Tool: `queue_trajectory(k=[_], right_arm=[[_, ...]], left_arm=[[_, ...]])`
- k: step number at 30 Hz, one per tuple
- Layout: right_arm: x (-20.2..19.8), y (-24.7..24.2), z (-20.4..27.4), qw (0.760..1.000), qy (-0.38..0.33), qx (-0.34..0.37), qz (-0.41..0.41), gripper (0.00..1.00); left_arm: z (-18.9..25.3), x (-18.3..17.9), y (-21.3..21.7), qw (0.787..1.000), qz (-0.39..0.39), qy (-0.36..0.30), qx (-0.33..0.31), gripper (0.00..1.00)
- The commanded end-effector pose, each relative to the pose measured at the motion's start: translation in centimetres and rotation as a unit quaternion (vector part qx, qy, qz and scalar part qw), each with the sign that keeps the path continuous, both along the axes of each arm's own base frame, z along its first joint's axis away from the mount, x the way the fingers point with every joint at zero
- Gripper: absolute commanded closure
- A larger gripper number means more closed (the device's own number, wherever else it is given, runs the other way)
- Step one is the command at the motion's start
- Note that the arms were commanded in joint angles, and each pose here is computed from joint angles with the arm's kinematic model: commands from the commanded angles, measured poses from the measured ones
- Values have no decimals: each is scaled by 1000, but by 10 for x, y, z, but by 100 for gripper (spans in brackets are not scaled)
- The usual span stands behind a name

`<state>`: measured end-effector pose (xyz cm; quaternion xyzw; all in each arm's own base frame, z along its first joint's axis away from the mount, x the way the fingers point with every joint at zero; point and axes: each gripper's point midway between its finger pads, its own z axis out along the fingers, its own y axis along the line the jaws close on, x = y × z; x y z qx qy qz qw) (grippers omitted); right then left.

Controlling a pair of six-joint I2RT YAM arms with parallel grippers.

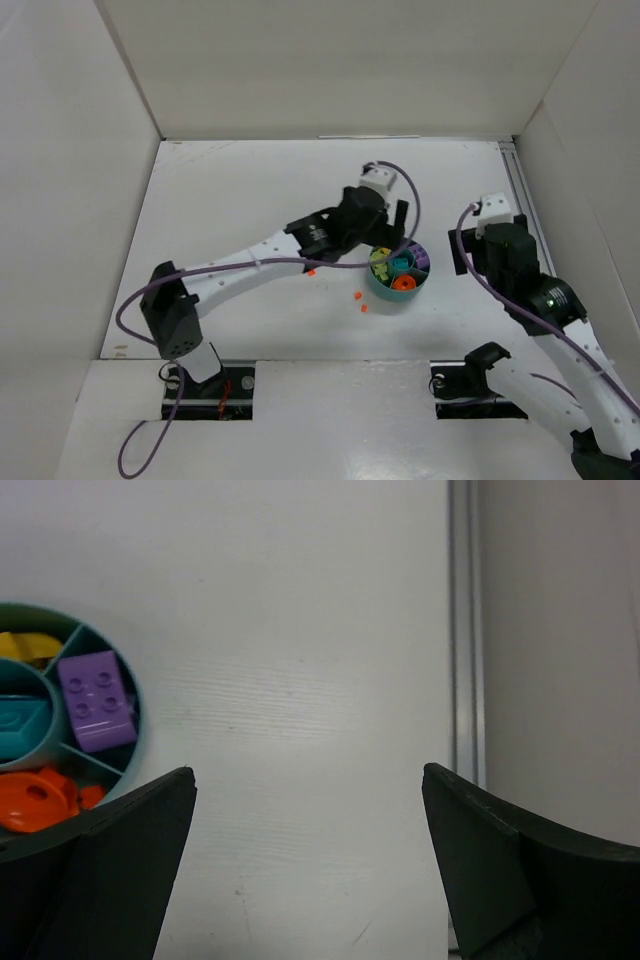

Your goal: Sort the legos into containers by color

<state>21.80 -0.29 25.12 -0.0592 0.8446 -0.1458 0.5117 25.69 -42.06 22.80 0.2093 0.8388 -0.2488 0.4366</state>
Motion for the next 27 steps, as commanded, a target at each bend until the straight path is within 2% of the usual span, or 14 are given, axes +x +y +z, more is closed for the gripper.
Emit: queue_trajectory(k=[1,2,3,5,6,7,10,11,13,15,21,23,25,27], right_arm=[[32,48,19,989,-18,-12,144,1],[35,59,19,985,-17,-4,173,1],[40,70,27,979,-35,-10,199,1],[45,88,33,973,-47,-7,228,1],[46,94,33,970,-47,-16,238,1],[44,114,42,961,-56,-15,271,1],[48,156,28,947,-32,-39,318,1],[54,174,19,944,-18,-44,327,1],[57,200,10,938,-10,-42,344,1],[57,239,-6,930,-2,-26,368,1],[64,308,-41,916,23,40,398,14],[65,322,-64,918,53,49,390,15],[65,344,-80,916,73,55,392,23],[66,356,-90,914,84,51,394,25]], left_arm=[[11,36,66,992,111,23,-48,18],[6,39,82,989,132,32,-52,11],[-3,42,112,983,163,49,-63,9],[-12,41,142,975,199,63,-72,6],[-20,41,163,968,234,68,-65,0],[-14,38,182,957,265,75,-90,0],[-48,33,247,923,359,114,-78,0],[-64,33,274,899,409,135,-83,0],[-81,22,302,869,460,164,-80,0],[-91,14,323,850,489,172,-90,0],[-85,0,337,842,504,153,-115,0],[-84,-3,341,842,507,149,-109,0],[-90,-6,342,841,508,155,-100,0],[-94,-8,337,847,496,164,-101,0]])
